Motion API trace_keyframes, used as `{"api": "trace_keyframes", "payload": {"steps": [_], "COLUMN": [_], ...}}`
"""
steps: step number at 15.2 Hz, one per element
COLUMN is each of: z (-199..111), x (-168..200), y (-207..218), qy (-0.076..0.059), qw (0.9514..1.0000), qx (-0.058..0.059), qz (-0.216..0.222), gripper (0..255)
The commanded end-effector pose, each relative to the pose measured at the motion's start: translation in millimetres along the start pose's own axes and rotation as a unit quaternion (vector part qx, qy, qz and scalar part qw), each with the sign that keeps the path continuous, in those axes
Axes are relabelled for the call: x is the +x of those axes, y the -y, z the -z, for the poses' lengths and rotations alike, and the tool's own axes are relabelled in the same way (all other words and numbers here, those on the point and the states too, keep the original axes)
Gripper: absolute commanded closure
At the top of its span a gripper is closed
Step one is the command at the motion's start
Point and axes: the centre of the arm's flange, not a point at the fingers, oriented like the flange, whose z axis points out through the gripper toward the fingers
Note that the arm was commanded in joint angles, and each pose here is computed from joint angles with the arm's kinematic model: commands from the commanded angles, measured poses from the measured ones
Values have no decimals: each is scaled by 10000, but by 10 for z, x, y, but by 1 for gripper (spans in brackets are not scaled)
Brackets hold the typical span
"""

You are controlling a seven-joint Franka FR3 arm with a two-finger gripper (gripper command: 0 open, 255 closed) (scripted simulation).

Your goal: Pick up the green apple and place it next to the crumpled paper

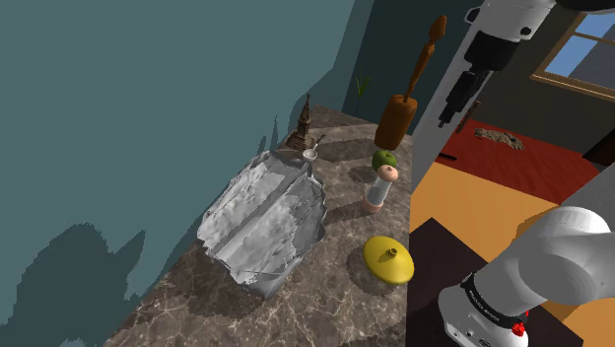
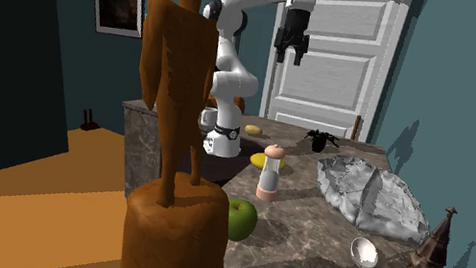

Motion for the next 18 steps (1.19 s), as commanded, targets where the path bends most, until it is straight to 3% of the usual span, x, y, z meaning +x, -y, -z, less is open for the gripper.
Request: {"api": "trace_keyframes", "payload": {"steps": [1, 9, 18], "z": [0, -700, -1483], "x": [0, 97, 345], "y": [0, -785, -1643], "qy": [0, -188, -398], "qw": [10000, 9982, 9917], "qx": [0, 18, 38], "qz": [0, 576, 1222], "gripper": [0, 0, 0]}}
